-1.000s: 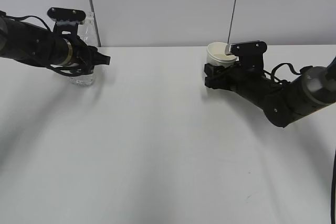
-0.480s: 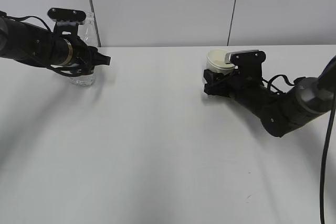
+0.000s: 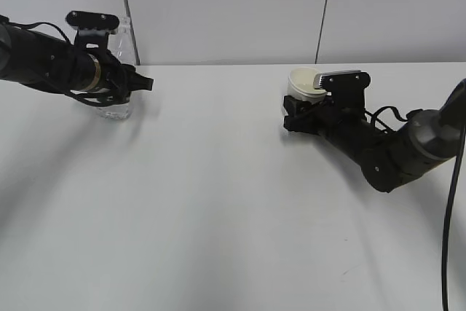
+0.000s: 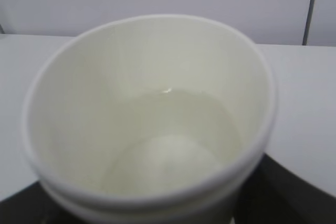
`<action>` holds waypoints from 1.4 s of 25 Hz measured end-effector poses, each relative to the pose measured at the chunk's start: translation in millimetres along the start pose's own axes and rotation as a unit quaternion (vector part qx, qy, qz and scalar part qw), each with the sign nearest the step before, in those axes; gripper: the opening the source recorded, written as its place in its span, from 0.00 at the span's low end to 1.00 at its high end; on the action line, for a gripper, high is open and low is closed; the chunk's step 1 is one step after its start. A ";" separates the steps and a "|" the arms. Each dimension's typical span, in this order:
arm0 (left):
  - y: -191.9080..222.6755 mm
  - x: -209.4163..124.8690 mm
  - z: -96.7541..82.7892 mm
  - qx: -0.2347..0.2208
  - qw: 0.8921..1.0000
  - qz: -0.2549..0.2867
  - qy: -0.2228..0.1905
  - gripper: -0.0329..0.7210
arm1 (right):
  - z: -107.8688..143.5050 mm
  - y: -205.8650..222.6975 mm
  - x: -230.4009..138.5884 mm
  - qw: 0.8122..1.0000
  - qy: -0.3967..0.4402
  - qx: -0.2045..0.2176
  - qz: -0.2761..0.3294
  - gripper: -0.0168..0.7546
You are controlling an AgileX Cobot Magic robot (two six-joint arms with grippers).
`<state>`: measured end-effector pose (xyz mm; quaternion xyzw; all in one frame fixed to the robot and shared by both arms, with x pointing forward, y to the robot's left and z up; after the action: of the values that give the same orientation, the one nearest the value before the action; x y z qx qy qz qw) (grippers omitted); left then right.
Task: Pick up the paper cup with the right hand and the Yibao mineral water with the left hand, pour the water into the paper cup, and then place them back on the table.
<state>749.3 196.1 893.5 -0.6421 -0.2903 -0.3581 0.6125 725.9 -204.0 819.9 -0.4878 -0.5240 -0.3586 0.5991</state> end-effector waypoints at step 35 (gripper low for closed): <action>0.0 0.0 0.0 0.000 1.000 0.000 0.000 0.49 | 1.1 -16.8 -2.5 0.999 -0.001 -0.001 0.034 0.82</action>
<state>749.3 196.1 893.5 -0.6421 -0.2903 -0.3581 0.6125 709.3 -207.6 821.0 -0.5064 -0.5072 -0.3384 0.6097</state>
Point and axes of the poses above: a point on each arm's last joint axis where the gripper is mounted, y pointing out along that axis toward the gripper, z along the wrist's bending axis when the last joint is at zero, x = y × z, the point moved 5 cm from there along y, pointing out along that axis toward the gripper, and after that the axes turned 6 degrees about -y, right-handed, at the moved point
